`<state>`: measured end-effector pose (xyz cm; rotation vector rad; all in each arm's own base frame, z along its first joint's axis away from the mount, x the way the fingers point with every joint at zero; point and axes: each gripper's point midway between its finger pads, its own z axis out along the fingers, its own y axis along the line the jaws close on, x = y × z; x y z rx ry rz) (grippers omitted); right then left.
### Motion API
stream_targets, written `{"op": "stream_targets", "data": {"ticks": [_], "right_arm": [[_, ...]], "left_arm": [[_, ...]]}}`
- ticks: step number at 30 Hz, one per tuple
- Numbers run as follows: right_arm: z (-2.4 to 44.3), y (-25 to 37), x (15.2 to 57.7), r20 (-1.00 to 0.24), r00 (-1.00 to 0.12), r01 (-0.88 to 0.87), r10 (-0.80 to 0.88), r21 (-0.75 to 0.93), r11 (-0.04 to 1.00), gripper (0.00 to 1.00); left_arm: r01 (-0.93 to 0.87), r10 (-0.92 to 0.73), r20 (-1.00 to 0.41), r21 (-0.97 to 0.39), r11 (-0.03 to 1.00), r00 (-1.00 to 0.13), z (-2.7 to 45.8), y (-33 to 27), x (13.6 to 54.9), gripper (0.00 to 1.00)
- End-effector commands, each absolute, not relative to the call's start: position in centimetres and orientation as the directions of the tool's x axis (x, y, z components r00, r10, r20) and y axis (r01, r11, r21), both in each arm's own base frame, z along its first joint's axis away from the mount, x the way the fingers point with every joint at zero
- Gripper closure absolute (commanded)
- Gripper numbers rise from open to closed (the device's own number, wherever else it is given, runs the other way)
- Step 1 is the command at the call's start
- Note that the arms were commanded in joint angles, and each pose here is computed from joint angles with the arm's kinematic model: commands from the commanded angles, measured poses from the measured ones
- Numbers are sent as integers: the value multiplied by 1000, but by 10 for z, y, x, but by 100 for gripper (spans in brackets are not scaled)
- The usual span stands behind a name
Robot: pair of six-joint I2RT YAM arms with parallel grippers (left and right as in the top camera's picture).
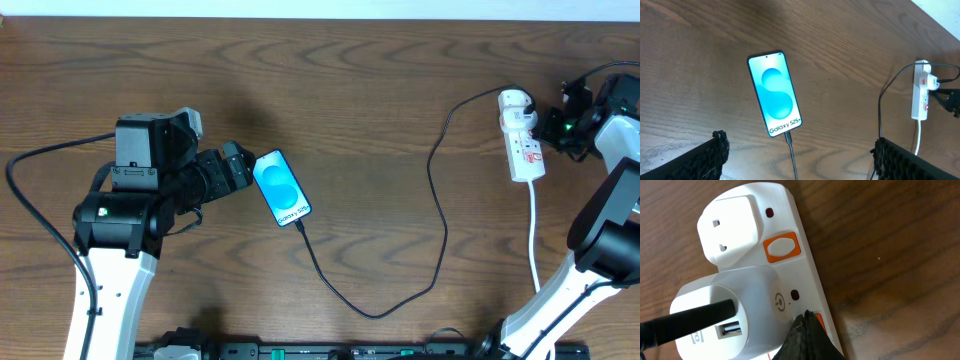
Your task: Plug charger to phone and switch on socket
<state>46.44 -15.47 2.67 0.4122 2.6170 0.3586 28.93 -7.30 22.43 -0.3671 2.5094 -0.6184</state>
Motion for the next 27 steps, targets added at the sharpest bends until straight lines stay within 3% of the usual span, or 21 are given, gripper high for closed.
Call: {"op": "stream_targets", "data": {"ticks": [1, 27], "right_arm": [[26, -88, 465, -364, -892, 88, 269, 443, 892, 99], [30, -58, 470, -373, -900, 19, 223, 478, 878, 99]], "left_arm": [[-122, -373, -450, -493, 861, -812, 233, -71, 291, 6], [-122, -373, -450, -493, 861, -812, 233, -71, 291, 6]]}}
